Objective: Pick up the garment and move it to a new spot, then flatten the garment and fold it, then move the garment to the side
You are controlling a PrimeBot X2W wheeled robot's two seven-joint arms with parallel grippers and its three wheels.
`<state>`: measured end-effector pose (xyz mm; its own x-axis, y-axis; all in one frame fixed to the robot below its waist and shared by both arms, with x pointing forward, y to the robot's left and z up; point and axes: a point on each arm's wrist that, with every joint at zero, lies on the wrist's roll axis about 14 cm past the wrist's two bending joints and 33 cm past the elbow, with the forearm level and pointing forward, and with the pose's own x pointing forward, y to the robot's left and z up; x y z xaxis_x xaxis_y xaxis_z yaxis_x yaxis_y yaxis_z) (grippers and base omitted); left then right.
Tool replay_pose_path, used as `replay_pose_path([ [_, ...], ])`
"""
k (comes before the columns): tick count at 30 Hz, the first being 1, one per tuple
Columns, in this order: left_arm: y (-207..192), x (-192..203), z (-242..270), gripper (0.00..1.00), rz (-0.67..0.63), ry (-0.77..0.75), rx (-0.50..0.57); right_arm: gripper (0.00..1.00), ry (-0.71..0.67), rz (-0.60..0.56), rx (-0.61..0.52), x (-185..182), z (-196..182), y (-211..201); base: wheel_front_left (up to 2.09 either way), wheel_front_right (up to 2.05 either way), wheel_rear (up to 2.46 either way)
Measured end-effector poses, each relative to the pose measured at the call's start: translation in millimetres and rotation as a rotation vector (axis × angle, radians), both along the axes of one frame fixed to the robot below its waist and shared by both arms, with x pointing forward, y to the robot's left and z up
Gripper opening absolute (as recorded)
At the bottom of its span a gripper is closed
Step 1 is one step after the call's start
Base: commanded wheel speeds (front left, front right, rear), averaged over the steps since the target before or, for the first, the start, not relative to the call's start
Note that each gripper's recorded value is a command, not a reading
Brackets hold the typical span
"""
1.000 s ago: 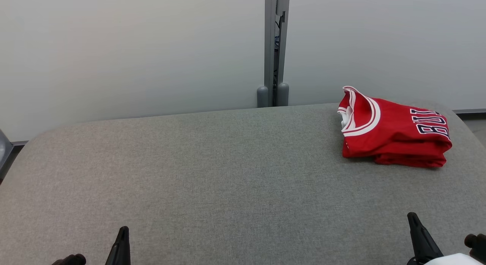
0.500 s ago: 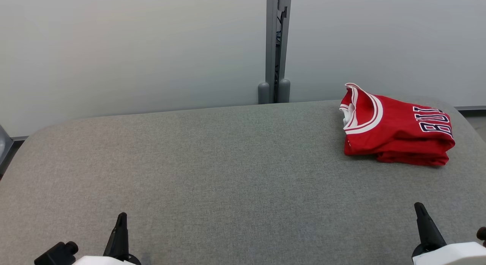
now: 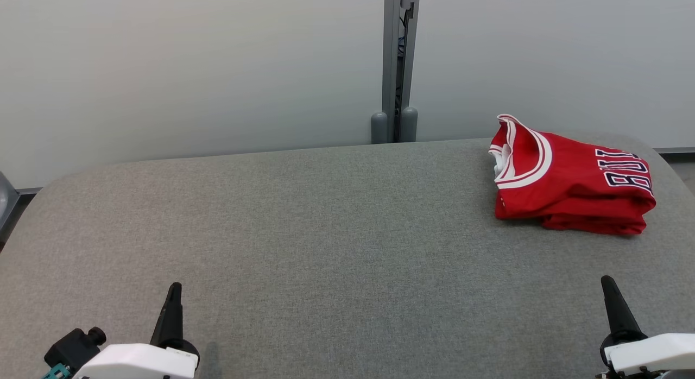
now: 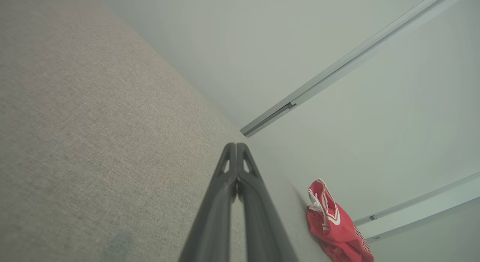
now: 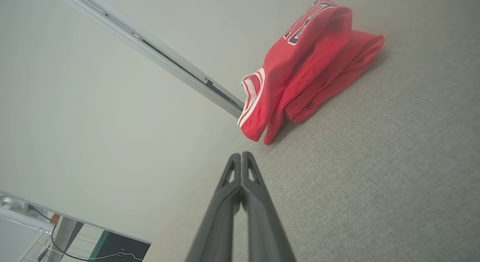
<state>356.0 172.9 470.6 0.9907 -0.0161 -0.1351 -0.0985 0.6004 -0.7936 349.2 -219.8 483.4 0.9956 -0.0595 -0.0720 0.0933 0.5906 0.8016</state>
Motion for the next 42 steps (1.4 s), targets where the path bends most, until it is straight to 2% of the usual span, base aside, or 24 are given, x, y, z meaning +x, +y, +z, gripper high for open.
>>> replay_pose_path([
  [16,-1,16,9,0.0,0.005,-0.014,-0.178,0.0,-0.018,-0.018,0.176,12,7,-4,0.0,0.0,0.0],
  [42,-4,36,24,0.0,0.005,-0.046,-0.403,0.0,-0.048,-0.03,0.399,26,14,-6,0.0,0.0,0.0],
])
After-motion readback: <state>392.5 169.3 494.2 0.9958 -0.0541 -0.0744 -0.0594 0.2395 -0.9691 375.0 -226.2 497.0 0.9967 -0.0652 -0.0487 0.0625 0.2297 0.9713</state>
